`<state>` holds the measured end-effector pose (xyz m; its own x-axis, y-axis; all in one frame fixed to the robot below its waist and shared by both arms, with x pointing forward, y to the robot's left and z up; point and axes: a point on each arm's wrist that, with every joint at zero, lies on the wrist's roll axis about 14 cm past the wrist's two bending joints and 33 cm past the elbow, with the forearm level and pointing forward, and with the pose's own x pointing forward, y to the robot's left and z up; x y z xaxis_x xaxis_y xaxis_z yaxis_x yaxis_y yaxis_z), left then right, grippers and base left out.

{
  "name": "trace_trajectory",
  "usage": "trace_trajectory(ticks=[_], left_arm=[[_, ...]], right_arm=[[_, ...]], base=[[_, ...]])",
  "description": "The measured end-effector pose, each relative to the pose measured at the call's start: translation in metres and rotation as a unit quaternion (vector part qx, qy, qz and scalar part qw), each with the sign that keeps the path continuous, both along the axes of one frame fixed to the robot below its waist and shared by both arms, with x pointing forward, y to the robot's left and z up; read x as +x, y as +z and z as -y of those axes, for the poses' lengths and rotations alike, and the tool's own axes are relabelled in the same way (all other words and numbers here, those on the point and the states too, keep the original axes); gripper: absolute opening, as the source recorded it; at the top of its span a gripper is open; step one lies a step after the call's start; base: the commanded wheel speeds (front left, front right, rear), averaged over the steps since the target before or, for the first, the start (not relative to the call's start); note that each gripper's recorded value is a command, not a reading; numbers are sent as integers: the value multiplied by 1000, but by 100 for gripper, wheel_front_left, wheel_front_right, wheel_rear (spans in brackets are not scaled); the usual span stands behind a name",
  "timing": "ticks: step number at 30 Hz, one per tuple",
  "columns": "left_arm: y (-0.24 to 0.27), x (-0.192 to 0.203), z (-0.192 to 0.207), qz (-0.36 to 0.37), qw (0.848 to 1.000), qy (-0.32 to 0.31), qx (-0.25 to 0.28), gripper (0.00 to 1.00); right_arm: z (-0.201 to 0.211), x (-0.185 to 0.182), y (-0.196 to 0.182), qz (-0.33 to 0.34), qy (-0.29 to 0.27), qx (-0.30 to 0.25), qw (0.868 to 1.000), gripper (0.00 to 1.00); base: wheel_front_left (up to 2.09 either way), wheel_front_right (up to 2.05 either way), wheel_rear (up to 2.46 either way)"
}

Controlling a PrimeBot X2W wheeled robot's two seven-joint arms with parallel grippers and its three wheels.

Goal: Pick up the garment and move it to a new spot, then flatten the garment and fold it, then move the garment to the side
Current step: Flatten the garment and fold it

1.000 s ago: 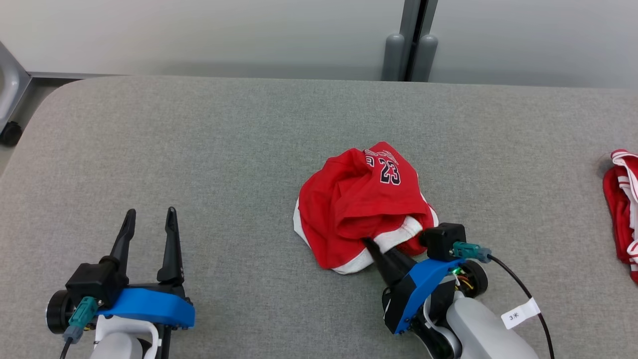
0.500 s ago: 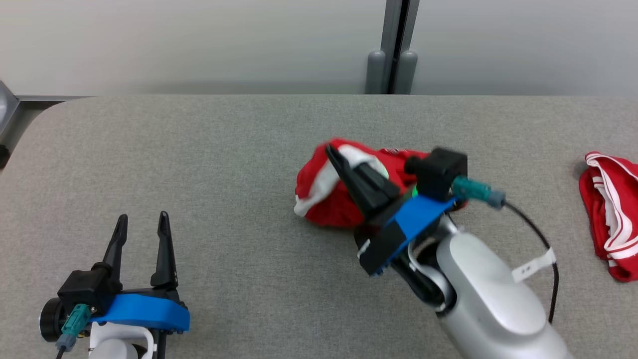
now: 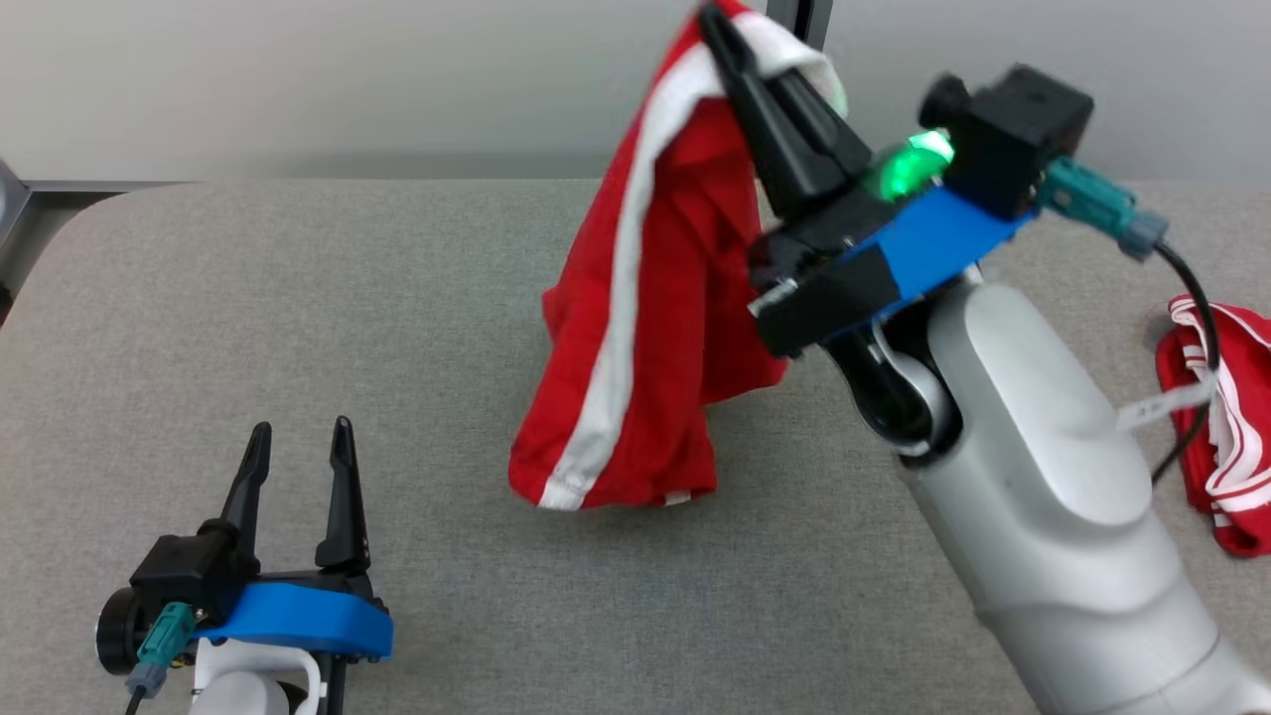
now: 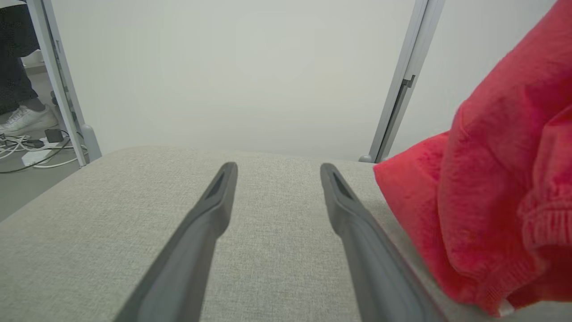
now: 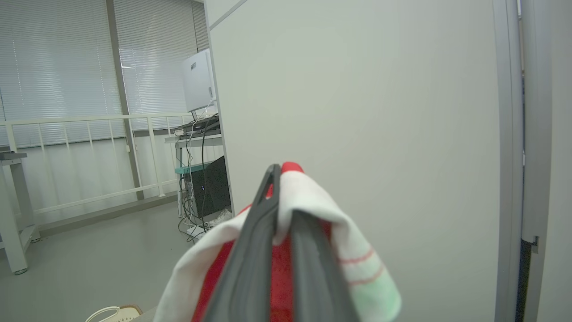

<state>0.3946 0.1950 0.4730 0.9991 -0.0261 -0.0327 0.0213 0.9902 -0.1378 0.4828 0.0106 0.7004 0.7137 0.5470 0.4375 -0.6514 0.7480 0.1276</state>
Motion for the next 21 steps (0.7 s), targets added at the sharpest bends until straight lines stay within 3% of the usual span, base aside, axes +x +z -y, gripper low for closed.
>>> trace_trajectory(ticks=[4, 9, 15, 16, 17, 21], left_arm=[[-2, 3, 4, -2, 1000, -6, -1, 100], [-5, 7, 7, -4, 1000, -9, -2, 100], [-6, 12, 9, -5, 1000, -13, 0, 100], [-6, 12, 9, -5, 1000, -14, 0, 100], [-6, 12, 9, -5, 1000, -14, 1, 100], [-4, 13, 9, -2, 1000, -15, 2, 100]], right_arm=[[45, 6, -82, -101, -71, -16, 992, 0], [112, -14, -183, -213, -167, -53, 961, 0], [157, -46, -241, -278, -226, -78, 930, 0], [161, -51, -247, -286, -232, -84, 926, 36], [166, -55, -252, -295, -238, -85, 922, 100], [188, -68, -259, -305, -269, -95, 909, 100]], base=[[0, 0, 0], [0, 0, 0], [0, 0, 0], [0, 0, 0], [0, 0, 0], [0, 0, 0]])
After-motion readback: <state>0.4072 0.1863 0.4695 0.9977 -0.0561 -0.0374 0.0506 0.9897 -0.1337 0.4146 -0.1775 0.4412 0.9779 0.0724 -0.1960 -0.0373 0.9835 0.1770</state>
